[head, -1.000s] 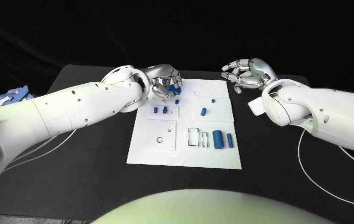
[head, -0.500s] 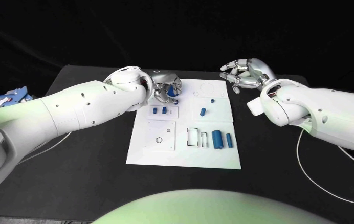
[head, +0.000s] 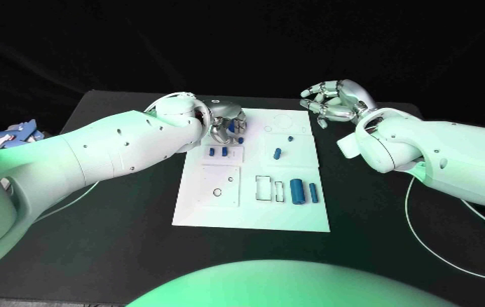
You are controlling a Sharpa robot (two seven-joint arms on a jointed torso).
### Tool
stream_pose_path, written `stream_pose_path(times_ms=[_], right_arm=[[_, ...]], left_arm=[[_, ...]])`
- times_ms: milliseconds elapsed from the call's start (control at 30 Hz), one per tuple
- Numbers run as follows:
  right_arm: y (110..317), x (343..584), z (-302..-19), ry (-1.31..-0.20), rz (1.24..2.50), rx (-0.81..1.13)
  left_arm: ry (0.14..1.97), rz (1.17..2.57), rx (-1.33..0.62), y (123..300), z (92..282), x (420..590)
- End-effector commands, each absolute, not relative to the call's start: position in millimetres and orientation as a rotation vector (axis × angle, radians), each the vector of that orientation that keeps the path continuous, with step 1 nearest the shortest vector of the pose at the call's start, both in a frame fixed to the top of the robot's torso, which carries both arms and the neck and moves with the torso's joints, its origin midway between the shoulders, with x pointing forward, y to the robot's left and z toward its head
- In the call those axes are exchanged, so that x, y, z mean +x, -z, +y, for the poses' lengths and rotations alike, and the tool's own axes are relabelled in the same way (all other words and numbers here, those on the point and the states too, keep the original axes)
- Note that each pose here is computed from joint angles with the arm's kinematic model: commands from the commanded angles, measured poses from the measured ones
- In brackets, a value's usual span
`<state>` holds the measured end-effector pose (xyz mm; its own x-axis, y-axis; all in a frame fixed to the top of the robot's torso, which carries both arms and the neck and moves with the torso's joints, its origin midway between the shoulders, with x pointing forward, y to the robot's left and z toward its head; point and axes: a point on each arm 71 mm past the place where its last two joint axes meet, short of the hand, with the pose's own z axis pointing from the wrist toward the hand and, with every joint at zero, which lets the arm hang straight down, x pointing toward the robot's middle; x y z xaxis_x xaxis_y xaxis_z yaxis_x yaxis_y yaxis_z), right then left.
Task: Assemble the parts on the task board
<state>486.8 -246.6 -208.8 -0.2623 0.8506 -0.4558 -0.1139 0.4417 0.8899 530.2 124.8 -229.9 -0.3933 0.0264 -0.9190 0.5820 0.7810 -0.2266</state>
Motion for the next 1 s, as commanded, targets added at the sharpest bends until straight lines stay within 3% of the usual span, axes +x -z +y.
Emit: stream_pose_path(times_ms=[33,1000], right_arm=[[208,486,-245,-1.073,1.555,0.646],[208,487,-243,-1.075,1.555,0.645]], left_arm=[[0.659,1.884,0.479,230.5,121.8,530.1],[0.649,1.923,0.445,248.1,114.6,531.1]])
